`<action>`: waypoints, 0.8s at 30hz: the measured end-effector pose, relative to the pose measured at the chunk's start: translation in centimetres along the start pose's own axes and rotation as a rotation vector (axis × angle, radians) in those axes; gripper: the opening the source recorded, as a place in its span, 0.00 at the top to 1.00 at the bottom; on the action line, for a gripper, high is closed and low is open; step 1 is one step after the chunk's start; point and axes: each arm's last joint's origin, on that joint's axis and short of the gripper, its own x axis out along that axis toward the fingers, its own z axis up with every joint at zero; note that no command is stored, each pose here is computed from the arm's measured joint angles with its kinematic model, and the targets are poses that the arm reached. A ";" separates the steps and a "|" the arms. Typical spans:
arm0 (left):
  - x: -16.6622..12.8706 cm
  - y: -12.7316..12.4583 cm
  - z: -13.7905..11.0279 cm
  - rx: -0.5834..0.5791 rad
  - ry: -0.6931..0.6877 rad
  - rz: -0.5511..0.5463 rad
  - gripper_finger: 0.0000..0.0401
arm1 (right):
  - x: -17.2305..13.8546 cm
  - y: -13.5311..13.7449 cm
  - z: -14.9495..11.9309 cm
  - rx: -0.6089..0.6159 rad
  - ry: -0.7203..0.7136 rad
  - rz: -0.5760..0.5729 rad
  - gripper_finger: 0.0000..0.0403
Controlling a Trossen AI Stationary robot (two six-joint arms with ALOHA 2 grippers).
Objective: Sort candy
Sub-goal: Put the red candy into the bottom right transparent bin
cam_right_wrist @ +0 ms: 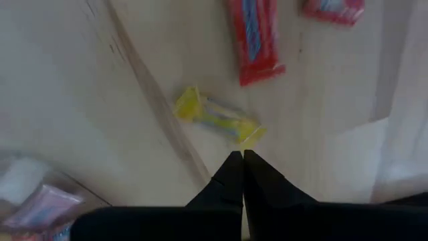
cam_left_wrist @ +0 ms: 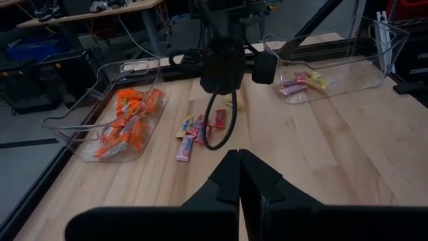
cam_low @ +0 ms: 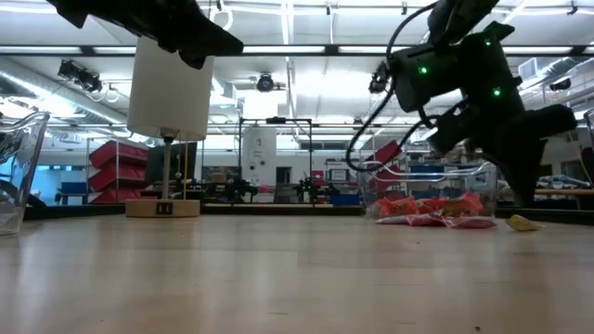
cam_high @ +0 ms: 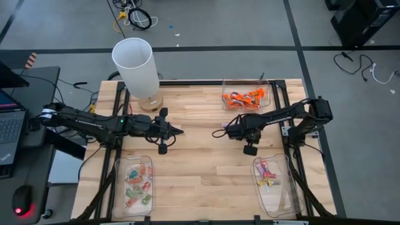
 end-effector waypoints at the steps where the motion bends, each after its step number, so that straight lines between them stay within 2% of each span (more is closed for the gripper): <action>1: 0.0 0.0 0.0 0.001 0.003 0.000 0.99 | 0.2 0.0 -0.1 0.003 0.003 0.001 1.00; 15: 0.0 0.0 -0.1 0.006 0.007 -0.001 0.99 | 1.7 0.3 0.7 0.005 -0.106 0.062 1.00; 21: 0.0 0.0 -0.1 0.006 0.006 -0.002 0.99 | 1.4 0.8 2.1 -0.027 -0.252 0.103 1.00; 24: 0.0 0.0 -0.1 0.006 0.006 -0.002 0.99 | 0.6 0.8 2.4 -0.036 -0.279 0.065 1.00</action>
